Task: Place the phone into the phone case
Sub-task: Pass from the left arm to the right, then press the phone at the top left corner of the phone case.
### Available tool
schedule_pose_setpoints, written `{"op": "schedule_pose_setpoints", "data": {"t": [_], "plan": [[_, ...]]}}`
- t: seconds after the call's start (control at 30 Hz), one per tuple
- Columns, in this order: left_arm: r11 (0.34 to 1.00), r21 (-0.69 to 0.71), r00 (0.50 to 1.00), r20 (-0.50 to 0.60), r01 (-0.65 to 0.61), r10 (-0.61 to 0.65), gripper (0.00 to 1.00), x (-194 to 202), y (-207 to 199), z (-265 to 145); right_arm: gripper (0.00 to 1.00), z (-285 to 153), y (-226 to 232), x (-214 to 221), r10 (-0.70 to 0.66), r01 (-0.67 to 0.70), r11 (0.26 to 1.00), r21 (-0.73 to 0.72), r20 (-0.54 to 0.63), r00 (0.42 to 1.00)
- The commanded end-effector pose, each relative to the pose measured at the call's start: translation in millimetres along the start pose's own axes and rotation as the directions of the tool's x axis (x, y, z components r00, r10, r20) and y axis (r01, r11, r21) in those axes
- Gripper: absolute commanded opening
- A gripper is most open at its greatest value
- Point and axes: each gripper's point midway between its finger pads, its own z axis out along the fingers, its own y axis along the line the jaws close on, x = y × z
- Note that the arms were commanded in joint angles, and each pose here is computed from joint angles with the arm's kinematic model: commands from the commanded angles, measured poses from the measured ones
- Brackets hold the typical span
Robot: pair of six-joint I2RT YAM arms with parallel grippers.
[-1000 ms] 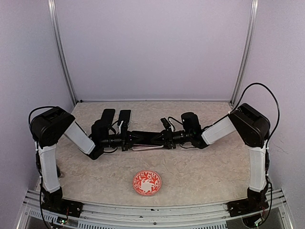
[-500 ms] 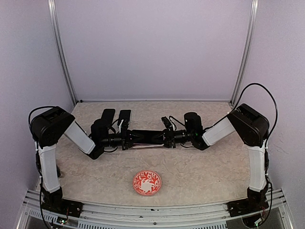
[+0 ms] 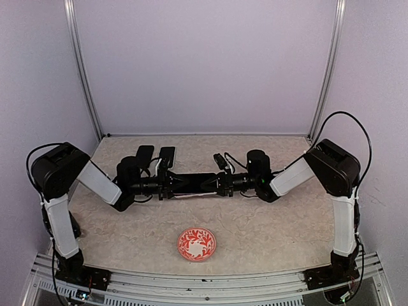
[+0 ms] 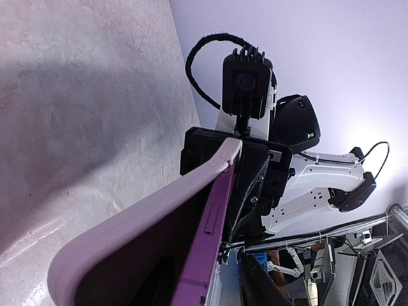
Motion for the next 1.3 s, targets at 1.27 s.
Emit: {"op": "schedule_pose_setpoints", "data": {"t": [1.27], "plan": [[0.961,0.002,0.959,-0.056,-0.278,0.277,0.69,3,-62,-9,0.0,-22,89,6,-0.282,0.269,0.947,-0.176,-0.056,0.958]]}}
